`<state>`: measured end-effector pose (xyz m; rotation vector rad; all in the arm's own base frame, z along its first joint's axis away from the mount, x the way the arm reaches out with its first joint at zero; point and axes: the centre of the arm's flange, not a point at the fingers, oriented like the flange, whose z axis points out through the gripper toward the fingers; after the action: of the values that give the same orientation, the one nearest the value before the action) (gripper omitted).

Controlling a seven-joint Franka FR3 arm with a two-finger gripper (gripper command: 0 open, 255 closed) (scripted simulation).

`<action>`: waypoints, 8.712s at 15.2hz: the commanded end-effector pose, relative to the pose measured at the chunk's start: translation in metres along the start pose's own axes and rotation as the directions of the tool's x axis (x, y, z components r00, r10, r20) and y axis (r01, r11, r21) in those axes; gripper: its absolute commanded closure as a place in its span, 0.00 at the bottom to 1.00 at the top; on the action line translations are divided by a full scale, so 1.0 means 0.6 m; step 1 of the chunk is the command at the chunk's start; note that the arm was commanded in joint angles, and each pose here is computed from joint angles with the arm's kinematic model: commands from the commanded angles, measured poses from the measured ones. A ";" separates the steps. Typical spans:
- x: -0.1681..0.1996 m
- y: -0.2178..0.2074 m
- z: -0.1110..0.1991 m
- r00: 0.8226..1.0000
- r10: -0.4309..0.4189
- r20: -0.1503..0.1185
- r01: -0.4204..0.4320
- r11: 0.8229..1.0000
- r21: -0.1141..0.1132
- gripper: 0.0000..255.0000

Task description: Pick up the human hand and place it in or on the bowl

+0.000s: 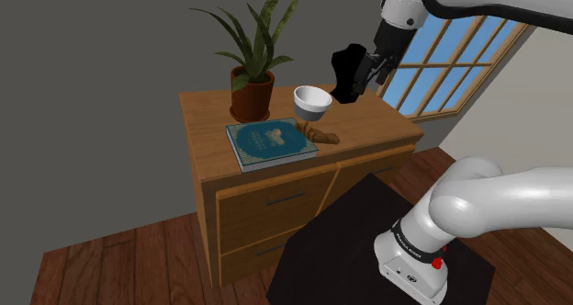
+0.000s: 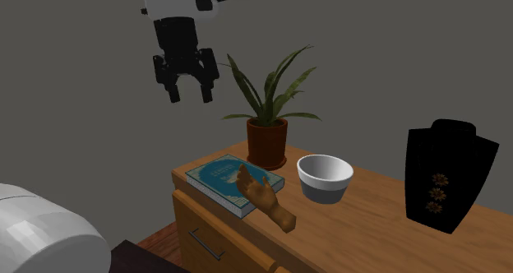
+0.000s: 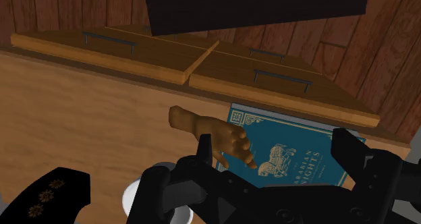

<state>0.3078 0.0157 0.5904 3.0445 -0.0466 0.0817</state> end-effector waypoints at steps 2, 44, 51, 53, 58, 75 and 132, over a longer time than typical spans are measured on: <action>0.010 0.001 0.019 1.000 0.004 -0.002 -0.004 1.000 0.003 0.00; 0.233 0.007 0.461 0.994 0.094 -0.047 -0.091 0.994 0.058 1.00; 0.234 0.009 0.435 0.994 0.094 -0.047 -0.091 0.994 0.058 1.00; 0.235 0.011 0.418 0.994 0.094 -0.047 -0.091 0.994 0.058 1.00; 0.238 0.015 0.374 0.994 0.094 -0.047 -0.091 0.994 0.058 1.00; 0.246 0.029 0.225 0.994 0.094 -0.047 -0.091 0.994 0.058 1.00; 0.535 0.258 0.317 0.994 0.094 -0.047 -0.091 0.994 0.058 0.00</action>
<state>0.6332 -0.1658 0.4332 3.0936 -0.1851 0.1672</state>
